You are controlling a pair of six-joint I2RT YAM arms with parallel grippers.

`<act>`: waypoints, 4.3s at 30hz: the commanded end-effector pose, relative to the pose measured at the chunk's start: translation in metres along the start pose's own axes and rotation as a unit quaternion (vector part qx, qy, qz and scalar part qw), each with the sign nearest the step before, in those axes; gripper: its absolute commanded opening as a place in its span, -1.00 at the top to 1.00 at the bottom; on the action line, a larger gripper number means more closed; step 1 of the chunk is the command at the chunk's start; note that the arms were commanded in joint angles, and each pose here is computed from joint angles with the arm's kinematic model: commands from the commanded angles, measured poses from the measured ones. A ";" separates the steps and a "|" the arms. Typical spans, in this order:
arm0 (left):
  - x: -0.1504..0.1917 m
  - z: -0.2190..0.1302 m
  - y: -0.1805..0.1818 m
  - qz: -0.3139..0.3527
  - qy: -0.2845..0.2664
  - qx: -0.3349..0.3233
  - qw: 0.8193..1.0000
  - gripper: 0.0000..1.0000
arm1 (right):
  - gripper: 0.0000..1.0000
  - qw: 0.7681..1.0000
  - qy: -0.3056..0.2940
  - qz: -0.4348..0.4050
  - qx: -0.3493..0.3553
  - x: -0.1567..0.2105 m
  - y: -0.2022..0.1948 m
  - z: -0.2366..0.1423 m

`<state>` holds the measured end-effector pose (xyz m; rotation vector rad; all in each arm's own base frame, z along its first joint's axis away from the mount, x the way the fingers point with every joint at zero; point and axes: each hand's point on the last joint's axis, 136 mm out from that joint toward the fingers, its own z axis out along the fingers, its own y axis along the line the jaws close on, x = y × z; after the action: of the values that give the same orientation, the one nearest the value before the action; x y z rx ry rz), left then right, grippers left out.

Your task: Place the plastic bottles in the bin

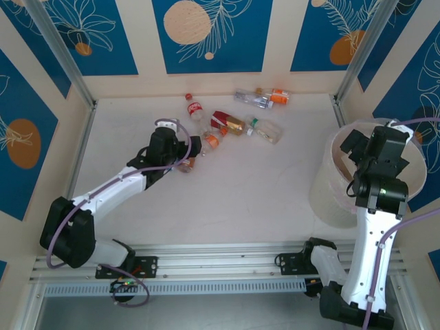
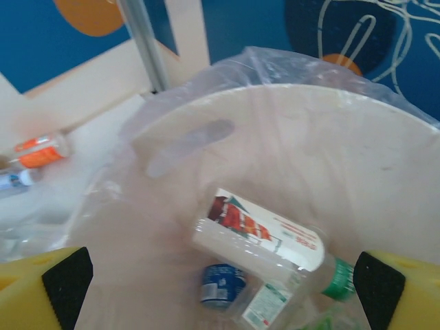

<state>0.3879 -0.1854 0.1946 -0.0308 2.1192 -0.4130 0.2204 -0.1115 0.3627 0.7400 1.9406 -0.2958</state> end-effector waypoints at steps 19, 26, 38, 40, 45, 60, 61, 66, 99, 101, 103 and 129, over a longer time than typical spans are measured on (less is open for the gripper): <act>0.051 0.049 0.103 -0.040 0.207 -0.129 0.969 -0.73 | -0.99 0.943 0.018 0.018 -0.332 0.008 0.108 -0.045; 0.063 0.068 0.103 -0.022 0.249 -0.127 0.960 -0.59 | -0.99 0.945 0.030 0.017 -0.326 0.016 0.106 -0.042; 0.084 0.085 0.106 -0.018 0.286 -0.119 0.951 -0.54 | -0.99 0.941 0.044 0.014 -0.337 0.022 0.111 -0.039; 0.088 0.088 0.107 -0.019 0.289 -0.120 0.950 -0.55 | -0.99 0.940 0.047 0.015 -0.338 0.023 0.112 -0.037; 0.097 0.093 0.111 -0.018 0.303 -0.123 0.945 -0.53 | -0.99 0.938 0.054 0.018 -0.342 0.026 0.114 -0.035; 0.104 0.093 0.113 -0.011 0.294 -0.117 0.949 -0.38 | -0.99 0.929 0.061 0.015 -0.364 0.028 0.122 -0.043; 0.103 0.091 0.112 -0.010 0.290 -0.115 0.950 -0.35 | -0.99 0.927 0.058 0.014 -0.370 0.028 0.123 -0.045; 0.094 0.084 0.110 -0.004 0.276 -0.112 0.955 -0.05 | -0.99 0.914 0.031 0.008 -0.405 0.023 0.131 -0.059; 0.004 -0.032 -0.062 0.022 0.045 0.336 0.940 1.00 | -0.99 0.783 0.057 -0.053 -0.617 0.082 0.264 -0.128; 0.001 -0.044 -0.082 0.027 0.040 0.384 0.922 1.00 | -0.99 0.769 0.072 -0.050 -0.633 0.085 0.274 -0.135; -0.001 -0.057 -0.100 0.038 0.039 0.423 0.904 1.00 | -0.98 0.742 0.080 -0.057 -0.664 0.088 0.282 -0.146; -0.012 -0.148 -0.213 0.143 0.002 0.576 0.805 1.00 | -0.99 0.697 0.146 -0.031 -0.701 0.101 0.320 -0.152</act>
<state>0.2520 -0.3349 0.3199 0.9129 1.6149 -1.4242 0.2800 0.2468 0.3621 -0.3192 1.8604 1.2074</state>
